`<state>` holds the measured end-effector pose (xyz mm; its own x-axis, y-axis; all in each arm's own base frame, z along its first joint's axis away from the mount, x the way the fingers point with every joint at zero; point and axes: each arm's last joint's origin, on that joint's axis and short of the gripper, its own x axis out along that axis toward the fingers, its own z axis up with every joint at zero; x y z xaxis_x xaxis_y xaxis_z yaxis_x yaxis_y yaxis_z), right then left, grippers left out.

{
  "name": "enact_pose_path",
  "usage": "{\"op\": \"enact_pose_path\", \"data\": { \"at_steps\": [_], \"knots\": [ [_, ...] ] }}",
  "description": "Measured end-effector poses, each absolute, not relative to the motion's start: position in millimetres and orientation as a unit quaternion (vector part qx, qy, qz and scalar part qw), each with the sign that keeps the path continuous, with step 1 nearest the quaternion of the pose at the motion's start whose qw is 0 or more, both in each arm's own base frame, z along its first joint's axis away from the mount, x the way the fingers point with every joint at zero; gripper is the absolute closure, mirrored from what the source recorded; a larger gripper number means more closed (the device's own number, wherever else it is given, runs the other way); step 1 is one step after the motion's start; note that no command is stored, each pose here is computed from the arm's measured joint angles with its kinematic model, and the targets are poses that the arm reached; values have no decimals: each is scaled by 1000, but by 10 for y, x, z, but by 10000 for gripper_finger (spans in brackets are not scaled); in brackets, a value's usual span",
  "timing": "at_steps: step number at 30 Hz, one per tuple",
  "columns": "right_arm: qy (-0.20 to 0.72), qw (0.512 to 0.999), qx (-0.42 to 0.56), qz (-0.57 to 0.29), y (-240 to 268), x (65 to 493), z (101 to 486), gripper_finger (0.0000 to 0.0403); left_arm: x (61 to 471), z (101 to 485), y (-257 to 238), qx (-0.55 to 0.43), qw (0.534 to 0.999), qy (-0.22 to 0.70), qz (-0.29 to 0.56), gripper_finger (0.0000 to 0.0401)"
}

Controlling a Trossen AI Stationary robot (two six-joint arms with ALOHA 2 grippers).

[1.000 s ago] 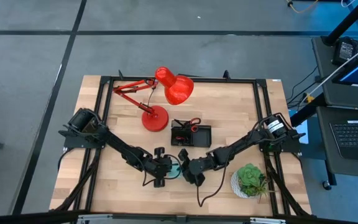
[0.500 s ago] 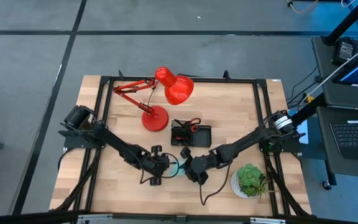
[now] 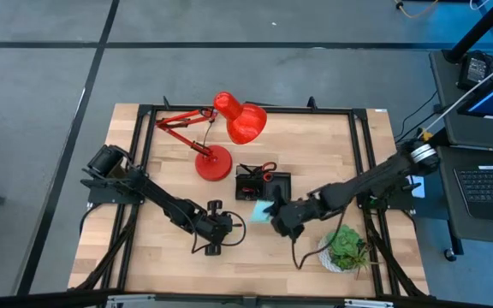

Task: Pick and place office supplies into organizer
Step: Put the light blue notepad into the black desk organizer

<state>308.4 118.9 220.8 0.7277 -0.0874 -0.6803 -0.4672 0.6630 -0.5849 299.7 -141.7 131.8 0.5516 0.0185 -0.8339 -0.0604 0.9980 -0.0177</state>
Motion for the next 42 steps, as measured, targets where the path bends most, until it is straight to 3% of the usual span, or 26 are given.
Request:
{"op": "enact_pose_path", "data": {
  "at_steps": [8, 12, 16, 22, 34, 42],
  "knots": [
    [378, 841, -381, 65, 886, 2935, 2453, 399, 3011, 1321, -1385, 47, 880, 472, -5, 315],
    [407, 829, -380, 57, 769, 2907, 2364, 399, 3023, 1337, -1359, 48, 889, 452, 49, 315],
    [421, 821, -382, 57, 706, 2831, 2138, 400, 3030, 1411, -1344, 58, 899, 435, 22, 315],
    [405, 817, -408, 51, 614, 2812, 1987, 399, 2775, 1646, -1084, -5, 946, 309, -101, 315],
    [433, 791, -427, 71, 479, 2795, 1947, 397, 1737, 1626, -617, -66, 985, 13, -159, 315],
    [440, 789, -414, 107, 367, 2800, 1927, 396, 1518, 1598, -479, -76, 986, -30, -145, 315]
  ]
}}
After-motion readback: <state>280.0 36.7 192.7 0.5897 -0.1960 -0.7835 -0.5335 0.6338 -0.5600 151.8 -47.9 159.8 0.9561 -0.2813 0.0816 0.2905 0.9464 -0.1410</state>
